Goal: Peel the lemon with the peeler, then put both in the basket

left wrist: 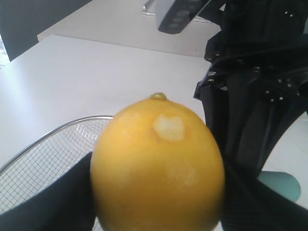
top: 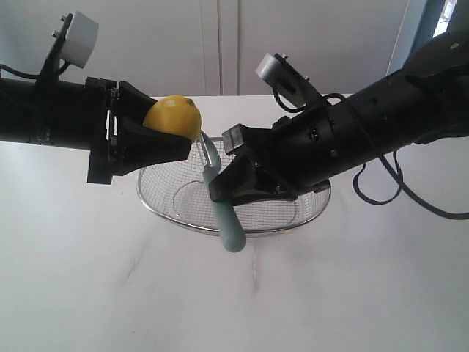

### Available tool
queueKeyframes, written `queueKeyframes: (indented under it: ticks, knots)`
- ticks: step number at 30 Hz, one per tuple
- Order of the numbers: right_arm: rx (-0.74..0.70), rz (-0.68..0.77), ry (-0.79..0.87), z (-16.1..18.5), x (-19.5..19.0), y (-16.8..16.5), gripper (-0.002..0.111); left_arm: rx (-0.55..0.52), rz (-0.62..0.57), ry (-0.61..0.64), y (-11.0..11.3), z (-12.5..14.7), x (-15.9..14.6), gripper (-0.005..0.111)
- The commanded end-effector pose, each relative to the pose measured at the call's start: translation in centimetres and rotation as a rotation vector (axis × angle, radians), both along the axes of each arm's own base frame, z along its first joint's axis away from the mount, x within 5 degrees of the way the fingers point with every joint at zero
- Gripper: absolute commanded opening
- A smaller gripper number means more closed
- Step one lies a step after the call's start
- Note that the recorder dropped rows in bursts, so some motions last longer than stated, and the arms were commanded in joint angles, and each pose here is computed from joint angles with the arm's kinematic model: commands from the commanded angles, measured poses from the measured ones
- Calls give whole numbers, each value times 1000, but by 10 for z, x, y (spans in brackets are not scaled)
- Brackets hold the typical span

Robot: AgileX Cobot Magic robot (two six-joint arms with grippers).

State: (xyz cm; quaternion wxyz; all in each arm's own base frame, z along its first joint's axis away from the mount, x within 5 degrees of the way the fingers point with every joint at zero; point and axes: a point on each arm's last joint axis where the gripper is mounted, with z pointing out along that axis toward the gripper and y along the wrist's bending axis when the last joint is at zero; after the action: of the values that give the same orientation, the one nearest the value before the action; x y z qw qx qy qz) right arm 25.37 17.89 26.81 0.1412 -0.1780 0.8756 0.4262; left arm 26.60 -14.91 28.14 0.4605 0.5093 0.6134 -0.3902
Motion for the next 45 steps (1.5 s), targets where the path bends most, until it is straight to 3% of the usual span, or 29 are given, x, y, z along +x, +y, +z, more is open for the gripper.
queueKeyframes:
  ticks: [1,11,31,45]
  knots:
    - [40,24,3,2,-2,3,0,-44,0,-1,0,7,-1,0]
    - [48,1,-6,6,-2,1,0,-44,0,-1,0,7,-1,0]
    - [85,-124,-177,44,-10,-10,0,-44,0,-1,0,7,-1,0]
    - [21,-170,-257,42,-3,-15,0,-46,-2,1,0,7,-1,0]
